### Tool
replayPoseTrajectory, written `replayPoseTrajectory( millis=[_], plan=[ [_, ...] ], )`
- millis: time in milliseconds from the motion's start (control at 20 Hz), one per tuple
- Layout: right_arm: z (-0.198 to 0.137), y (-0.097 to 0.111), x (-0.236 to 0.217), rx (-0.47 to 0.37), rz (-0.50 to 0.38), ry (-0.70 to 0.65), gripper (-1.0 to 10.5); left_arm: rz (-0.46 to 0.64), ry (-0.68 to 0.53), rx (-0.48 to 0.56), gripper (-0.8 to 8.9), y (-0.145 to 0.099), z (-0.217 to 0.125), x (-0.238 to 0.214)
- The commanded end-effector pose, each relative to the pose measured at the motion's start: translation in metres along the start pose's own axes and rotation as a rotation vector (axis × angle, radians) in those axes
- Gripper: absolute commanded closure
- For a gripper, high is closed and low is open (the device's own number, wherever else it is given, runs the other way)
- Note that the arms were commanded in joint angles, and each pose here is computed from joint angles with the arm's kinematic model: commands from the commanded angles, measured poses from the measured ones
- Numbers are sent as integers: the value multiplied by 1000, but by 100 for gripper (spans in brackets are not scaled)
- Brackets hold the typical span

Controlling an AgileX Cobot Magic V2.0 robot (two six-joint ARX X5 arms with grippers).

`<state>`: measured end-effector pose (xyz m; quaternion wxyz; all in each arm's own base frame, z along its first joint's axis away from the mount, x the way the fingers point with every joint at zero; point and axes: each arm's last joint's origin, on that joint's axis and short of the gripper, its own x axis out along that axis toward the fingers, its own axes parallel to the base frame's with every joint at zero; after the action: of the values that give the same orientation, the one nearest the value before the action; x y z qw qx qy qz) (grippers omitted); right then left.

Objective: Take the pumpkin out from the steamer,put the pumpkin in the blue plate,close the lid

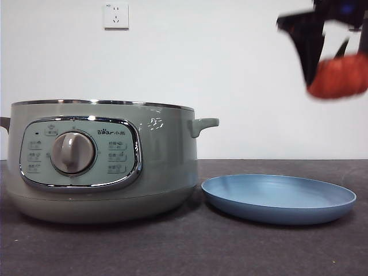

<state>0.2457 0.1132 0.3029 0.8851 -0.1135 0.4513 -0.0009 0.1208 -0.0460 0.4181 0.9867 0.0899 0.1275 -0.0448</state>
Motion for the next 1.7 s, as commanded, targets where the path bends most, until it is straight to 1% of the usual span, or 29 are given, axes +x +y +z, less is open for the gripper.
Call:
replayPoseTrajectory(
  millis=[50,150,250,350,500,650,700,750,800,950,1050,1100,1200,1400,1550,1700],
  plan=[
    [-10,9,19,-14,110,9,958,-27,-66,-14,822,-1,9,0],
    [-19,17,36,-12,188,5,958,-27,-61,-13,822,-3,10,7],
    [-27,23,52,-17,242,28,958,-49,-54,-9,822,-5,11,12],
    [-30,28,65,-27,258,63,944,-65,-49,-6,822,-7,11,15],
    [-32,37,87,-40,253,110,944,-74,-50,-6,822,-8,11,16],
    [-36,47,106,-53,299,161,940,-75,-49,-6,822,-8,11,17],
    [-38,49,111,-58,297,174,940,-75,-49,-6,822,-8,11,17],
    [-39,50,113,-60,293,183,930,-75,-48,-6,822,-8,11,17],
    [-39,51,115,-62,293,190,870,-75,-48,-6,822,-8,11,17],
    [-41,51,116,-65,290,204,612,-75,-48,-6,822,-8,11,17],
    [-41,51,116,-66,288,210,470,-74,-48,-6,822,-8,11,17],
    [-41,51,116,-65,286,210,431,-74,-48,-6,822,-8,11,17],
    [-41,51,116,-64,286,207,409,-74,-48,-6,822,-8,11,17],
    [-39,49,110,-60,291,189,410,-75,-48,-6,822,-8,11,17],
    [-35,41,87,-46,302,141,410,-79,-46,-5,822,-8,11,17],
    [-29,27,50,-15,323,32,411,-124,-30,2,822,-11,10,19]
  ],
)
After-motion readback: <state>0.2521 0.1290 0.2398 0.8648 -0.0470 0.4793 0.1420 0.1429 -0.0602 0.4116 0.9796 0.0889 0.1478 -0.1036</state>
